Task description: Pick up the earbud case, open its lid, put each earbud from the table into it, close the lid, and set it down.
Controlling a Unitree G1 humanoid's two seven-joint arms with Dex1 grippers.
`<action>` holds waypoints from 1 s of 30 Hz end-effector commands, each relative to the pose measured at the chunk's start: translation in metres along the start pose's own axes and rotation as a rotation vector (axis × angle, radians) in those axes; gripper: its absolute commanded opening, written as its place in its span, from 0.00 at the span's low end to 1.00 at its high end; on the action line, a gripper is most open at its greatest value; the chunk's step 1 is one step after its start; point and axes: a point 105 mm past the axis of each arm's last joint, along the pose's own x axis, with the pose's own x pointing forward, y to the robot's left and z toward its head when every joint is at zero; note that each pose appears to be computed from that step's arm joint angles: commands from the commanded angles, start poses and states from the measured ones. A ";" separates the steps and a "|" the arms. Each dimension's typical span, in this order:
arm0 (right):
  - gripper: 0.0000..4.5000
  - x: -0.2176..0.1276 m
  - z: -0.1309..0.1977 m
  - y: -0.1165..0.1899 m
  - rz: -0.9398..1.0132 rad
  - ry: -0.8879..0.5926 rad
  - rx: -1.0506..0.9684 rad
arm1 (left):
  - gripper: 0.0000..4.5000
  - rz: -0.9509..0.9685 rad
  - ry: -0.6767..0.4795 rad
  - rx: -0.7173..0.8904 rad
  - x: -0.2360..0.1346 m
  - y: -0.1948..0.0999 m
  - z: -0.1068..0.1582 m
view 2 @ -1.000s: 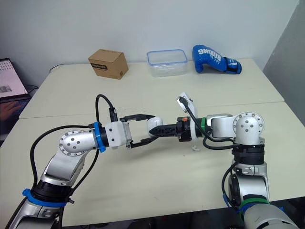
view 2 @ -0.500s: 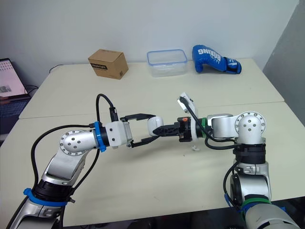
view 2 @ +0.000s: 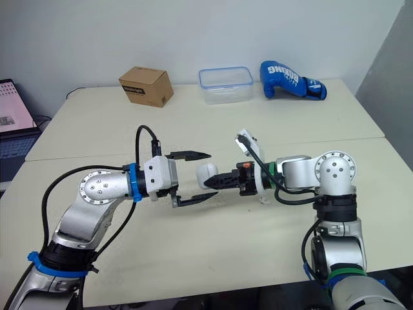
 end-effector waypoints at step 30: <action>0.17 0.002 -0.016 0.008 -0.066 0.397 -0.890 | 0.96 -0.290 0.176 -0.450 -0.012 -0.008 -0.013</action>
